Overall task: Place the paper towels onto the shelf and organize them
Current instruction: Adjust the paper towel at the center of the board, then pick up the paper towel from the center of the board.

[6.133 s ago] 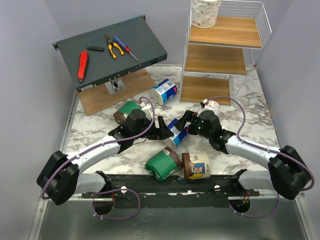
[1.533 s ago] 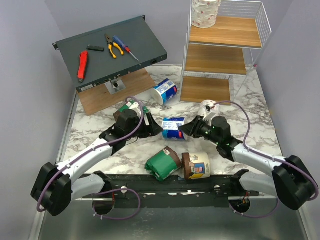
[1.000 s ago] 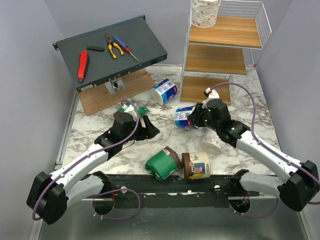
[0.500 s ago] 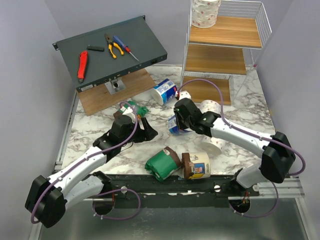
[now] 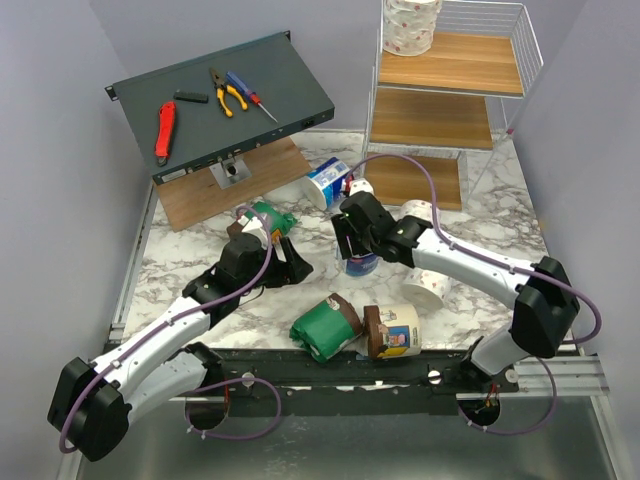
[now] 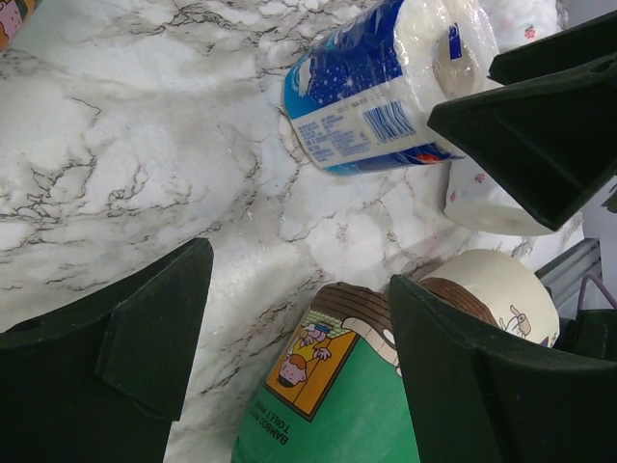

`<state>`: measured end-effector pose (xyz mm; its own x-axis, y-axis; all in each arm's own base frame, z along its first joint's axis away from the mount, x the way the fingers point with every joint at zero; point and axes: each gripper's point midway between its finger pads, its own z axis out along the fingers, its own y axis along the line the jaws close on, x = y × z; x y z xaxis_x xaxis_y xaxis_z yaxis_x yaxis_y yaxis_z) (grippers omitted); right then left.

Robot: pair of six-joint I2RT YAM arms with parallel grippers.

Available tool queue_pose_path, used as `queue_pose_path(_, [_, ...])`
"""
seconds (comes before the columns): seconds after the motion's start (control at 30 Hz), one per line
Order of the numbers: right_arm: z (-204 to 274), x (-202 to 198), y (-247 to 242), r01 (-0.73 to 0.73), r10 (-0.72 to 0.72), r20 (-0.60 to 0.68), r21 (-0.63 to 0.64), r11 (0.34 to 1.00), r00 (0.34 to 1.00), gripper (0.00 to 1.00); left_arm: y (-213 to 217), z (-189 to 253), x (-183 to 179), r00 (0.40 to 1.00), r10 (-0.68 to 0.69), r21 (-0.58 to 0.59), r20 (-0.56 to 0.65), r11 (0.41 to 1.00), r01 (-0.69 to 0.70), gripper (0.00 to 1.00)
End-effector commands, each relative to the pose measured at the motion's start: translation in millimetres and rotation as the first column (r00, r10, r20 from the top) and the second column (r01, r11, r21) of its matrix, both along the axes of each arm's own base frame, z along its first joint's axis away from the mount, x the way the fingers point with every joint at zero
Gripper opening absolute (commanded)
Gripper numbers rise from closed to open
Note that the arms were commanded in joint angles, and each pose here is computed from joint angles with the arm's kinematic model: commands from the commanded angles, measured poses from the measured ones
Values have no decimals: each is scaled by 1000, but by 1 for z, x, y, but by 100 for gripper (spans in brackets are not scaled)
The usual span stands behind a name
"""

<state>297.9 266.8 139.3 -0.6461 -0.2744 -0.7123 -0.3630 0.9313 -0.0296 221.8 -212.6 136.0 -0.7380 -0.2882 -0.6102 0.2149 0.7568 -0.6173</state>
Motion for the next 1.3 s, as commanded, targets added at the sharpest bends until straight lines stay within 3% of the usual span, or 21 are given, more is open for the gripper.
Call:
queue_pose_path(0.0, [32, -2, -5, 54, -58, 43, 72, 996, 997, 73, 5, 1, 1, 1000, 12, 18, 17, 1000, -12, 77])
queue_pose_path(0.2, [51, 5, -31, 172, -190, 48, 252, 952, 981, 75, 8, 2, 1, 1000, 17, 19, 21, 1000, -18, 78])
queue_pose_path(0.37, [49, -15, -2, -20, 6, 41, 366, 930, 999, 72, 9, 2, 0, 999, 19, 19, 25, 1000, -20, 78])
queue_pose_path(0.5, [47, -8, -4, -7, -16, 64, 345, 939, 998, 71, 8, 2, 0, 999, 15, 19, 28, 1000, -15, 78])
queue_pose_path(0.6, [43, 9, -34, 190, -224, 82, 305, 933, 971, 74, 9, 1, -1, 1000, 17, 21, 25, 1000, -18, 78])
queue_pose_path(0.7, [23, 16, -51, 299, -304, -34, 317, 900, 952, 74, 9, 0, -1, 1000, 17, 20, 26, 1000, -17, 78])
queue_pose_path(0.9, [-1, 15, -41, 327, -285, -166, 373, 868, 944, 73, 9, -4, -3, 1000, 11, 26, 12, 1000, -11, 78])
queue_pose_path(1.27, [-34, 15, -50, 368, -321, -194, 298, 881, 927, 68, 9, -7, -4, 1000, 6, 31, 2, 999, -6, 78])
